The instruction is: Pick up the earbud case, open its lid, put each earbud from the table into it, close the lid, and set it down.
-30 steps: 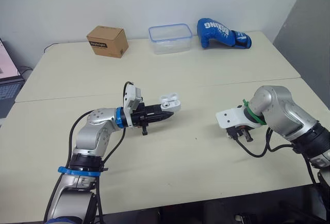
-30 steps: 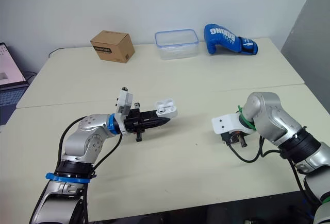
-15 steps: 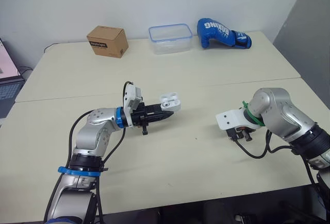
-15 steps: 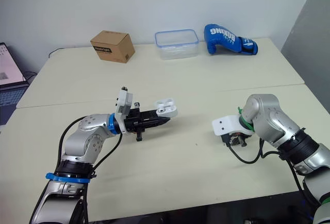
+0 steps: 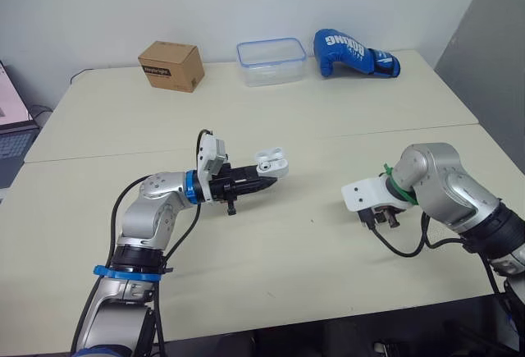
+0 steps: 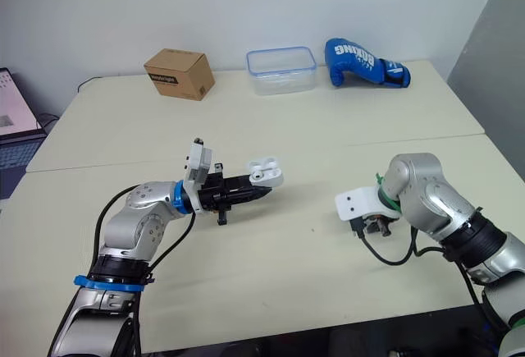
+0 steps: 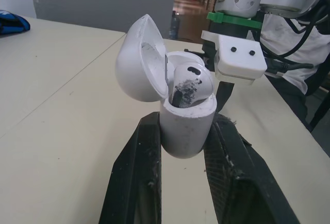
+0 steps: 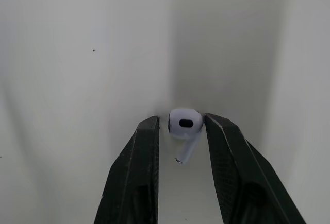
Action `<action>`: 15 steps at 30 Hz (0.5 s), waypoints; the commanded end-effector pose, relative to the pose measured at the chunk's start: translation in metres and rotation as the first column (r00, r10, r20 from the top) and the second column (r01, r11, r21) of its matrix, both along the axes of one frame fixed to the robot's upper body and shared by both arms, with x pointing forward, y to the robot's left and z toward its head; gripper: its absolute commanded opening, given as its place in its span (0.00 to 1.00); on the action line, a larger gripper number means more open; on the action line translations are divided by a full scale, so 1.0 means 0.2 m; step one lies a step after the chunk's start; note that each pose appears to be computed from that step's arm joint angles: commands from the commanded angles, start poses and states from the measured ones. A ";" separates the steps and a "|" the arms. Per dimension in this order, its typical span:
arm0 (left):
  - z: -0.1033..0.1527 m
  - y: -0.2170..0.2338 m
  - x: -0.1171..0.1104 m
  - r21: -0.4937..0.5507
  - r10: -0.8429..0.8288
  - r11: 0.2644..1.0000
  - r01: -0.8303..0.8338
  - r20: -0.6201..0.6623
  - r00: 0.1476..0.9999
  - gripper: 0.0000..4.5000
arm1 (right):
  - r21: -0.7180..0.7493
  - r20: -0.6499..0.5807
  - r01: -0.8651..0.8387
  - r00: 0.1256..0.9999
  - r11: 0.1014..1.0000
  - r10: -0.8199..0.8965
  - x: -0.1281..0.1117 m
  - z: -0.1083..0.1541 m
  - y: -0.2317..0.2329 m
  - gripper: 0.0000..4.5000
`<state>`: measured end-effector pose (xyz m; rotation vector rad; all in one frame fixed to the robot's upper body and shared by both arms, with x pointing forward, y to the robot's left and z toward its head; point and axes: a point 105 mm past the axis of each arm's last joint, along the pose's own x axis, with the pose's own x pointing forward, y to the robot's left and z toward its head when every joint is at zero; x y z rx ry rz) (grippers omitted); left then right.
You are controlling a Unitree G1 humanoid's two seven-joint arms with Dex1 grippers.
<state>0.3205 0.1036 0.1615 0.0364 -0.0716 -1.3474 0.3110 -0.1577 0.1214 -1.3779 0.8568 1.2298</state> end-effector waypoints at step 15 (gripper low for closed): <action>0.06 -0.01 0.00 -0.009 -0.014 1.000 0.014 0.052 0.999 0.17 | -0.040 -0.014 -0.009 1.000 0.999 0.009 -0.04 -0.02 0.00 0.31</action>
